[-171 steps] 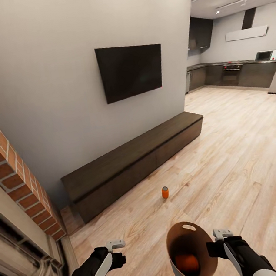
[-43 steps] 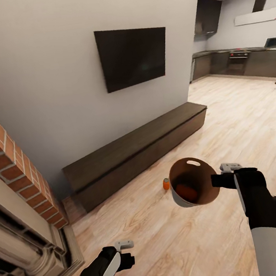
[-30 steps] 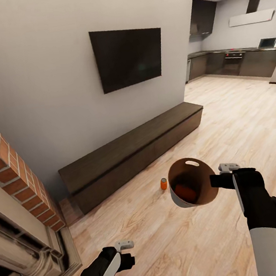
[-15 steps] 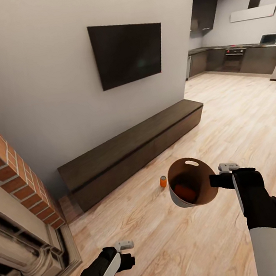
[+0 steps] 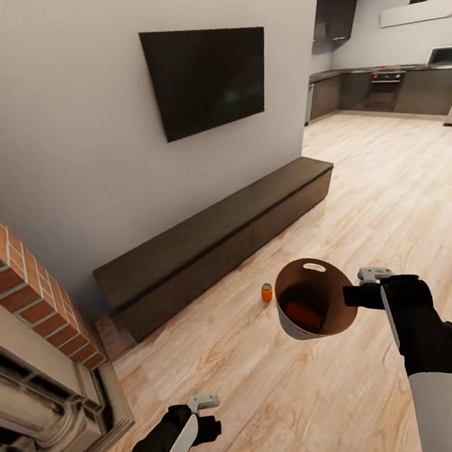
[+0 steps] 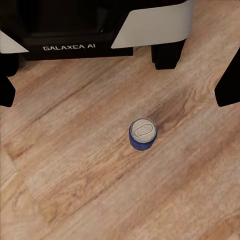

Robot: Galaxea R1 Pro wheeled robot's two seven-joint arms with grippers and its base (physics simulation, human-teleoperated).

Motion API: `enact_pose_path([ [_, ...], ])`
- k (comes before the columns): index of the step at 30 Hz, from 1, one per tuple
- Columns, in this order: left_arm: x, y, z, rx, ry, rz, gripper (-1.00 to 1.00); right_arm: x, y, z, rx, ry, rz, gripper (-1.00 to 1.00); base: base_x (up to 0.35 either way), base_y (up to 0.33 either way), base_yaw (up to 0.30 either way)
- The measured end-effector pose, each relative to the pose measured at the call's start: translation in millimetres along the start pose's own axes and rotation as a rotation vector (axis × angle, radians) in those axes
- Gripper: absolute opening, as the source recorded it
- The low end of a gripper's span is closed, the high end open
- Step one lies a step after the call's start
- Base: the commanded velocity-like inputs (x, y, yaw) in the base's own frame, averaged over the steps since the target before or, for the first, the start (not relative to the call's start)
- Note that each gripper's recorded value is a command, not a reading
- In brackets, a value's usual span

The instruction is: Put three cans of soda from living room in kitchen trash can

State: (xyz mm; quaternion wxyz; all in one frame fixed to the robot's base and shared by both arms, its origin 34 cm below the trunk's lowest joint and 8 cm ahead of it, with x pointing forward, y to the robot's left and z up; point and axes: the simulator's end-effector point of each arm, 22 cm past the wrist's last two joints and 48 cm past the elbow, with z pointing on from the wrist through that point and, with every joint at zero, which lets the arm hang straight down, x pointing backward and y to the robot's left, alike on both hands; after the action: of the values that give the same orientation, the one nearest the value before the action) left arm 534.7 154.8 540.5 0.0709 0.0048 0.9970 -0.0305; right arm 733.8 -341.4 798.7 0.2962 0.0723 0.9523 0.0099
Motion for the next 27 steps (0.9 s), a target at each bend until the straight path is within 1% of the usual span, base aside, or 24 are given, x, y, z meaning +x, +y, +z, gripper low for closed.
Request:
enact_pose_path([
  [10, 6, 0, 5.4, 0.001, 0.016, -0.002, 1.0, 6, -1, 7.2, 0.002, 0.016, 0.0, -1.0, 0.0, 0.0, 0.0],
  [27, 20, 6, 40.4, 0.0, 0.049, -0.009, 1.0, 31, -4, 40.4, 0.006, 0.04, -0.001, -1.0, 0.0, 0.0, 0.0],
])
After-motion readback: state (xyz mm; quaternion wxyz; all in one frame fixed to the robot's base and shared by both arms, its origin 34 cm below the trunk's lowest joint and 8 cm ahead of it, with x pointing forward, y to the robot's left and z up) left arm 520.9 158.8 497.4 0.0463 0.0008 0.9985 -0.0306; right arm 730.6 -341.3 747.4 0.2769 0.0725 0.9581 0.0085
